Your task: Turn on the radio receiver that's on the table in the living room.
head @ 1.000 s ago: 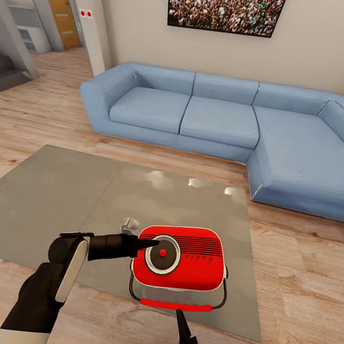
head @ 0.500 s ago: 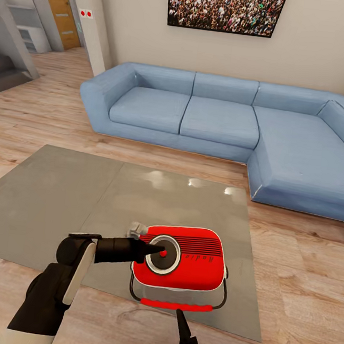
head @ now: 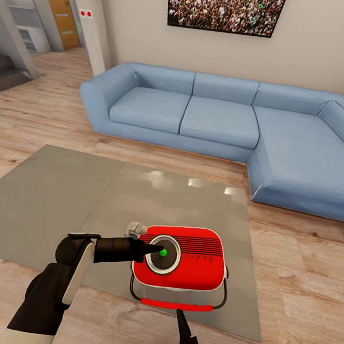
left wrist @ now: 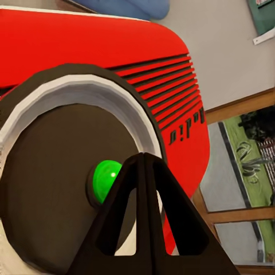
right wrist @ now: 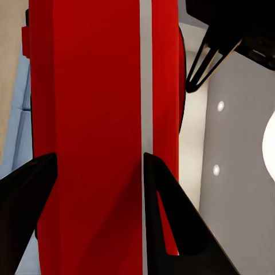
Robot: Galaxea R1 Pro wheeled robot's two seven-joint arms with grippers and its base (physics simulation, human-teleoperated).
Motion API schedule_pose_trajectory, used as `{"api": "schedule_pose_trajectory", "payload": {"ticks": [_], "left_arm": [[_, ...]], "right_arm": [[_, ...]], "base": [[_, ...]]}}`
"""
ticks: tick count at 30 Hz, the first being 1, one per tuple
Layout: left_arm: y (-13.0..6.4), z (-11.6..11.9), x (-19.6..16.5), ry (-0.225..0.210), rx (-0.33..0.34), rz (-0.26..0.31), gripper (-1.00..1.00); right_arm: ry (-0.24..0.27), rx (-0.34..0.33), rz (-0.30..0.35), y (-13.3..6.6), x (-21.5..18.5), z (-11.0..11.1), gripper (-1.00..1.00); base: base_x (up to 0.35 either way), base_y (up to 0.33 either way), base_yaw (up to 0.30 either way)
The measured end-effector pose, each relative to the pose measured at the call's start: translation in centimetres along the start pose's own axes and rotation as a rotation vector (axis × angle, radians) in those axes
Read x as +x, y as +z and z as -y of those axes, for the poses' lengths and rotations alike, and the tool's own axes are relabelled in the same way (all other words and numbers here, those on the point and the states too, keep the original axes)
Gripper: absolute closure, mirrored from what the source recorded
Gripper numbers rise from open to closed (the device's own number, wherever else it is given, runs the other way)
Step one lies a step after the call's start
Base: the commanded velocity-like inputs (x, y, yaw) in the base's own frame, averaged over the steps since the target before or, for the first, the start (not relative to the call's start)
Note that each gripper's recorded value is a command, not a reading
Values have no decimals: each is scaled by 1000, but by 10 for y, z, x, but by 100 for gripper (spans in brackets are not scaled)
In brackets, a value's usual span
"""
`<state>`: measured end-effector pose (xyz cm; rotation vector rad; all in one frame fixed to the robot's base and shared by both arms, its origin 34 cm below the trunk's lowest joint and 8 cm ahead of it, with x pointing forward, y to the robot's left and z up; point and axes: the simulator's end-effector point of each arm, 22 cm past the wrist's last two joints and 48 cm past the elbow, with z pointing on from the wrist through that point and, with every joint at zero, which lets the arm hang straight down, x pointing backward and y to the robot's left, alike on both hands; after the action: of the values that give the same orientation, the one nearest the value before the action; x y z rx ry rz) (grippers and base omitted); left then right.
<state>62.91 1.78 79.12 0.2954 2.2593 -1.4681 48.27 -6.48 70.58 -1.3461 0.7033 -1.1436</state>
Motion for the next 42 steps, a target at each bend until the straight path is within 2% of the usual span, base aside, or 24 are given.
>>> {"api": "schedule_pose_trajectory", "payload": {"ticks": [8, 14, 21, 24, 26, 28, 29, 30, 31, 32, 34, 36, 39, 42], "left_arm": [[2, 0, 2, -13, 8, -2, 100], [13, 43, -15, -27, 141, 57, 100], [10, 67, -37, -23, 228, 106, 100], [8, 70, -39, -25, 240, 111, 100], [8, 70, -39, -25, 242, 112, 100], [8, 70, -39, -26, 242, 112, 100], [8, 70, -39, -26, 242, 112, 100], [8, 69, -39, -26, 241, 112, 100], [8, 69, -39, -26, 241, 111, 100], [8, 69, -39, -26, 240, 111, 100], [8, 69, -39, -27, 240, 111, 100], [8, 68, -38, -28, 240, 110, 100], [8, 67, -38, -30, 238, 110, 100], [7, 66, -38, -33, 237, 110, 100]], "right_arm": [[-1, -8, 0, -1, 1, -2, 100], [-2, -47, -8, -1, 5, -12, 100], [-2, -106, -20, -1, 9, -26, 100], [29, -177, -98, -4, 28, -42, 100], [56, -200, -137, -1, 34, -44, 100], [158, -255, -227, 19, 46, -44, 100], [174, -258, -242, 26, 50, -41, 100], [263, -322, -280, 46, 64, -40, 100], [294, -337, -350, 59, 91, -38, 100], [303, -344, -416, 69, 119, -34, 100], [338, -363, -429, 84, 131, -24, 100], [291, -345, -457, 97, 156, -11, 100], [300, -384, -497, 101, 178, -16, 100], [347, -473, -552, 102, 203, -28, 100]], "base": [[0, 0, 0], [0, 0, 0], [0, 0, 0], [0, 0, 0], [0, 0, 0], [0, 0, 0], [0, 0, 0], [0, 0, 0], [0, 0, 0], [0, 0, 0], [0, 0, 0], [0, 0, 0], [0, 0, 0], [0, 0, 0]]}}
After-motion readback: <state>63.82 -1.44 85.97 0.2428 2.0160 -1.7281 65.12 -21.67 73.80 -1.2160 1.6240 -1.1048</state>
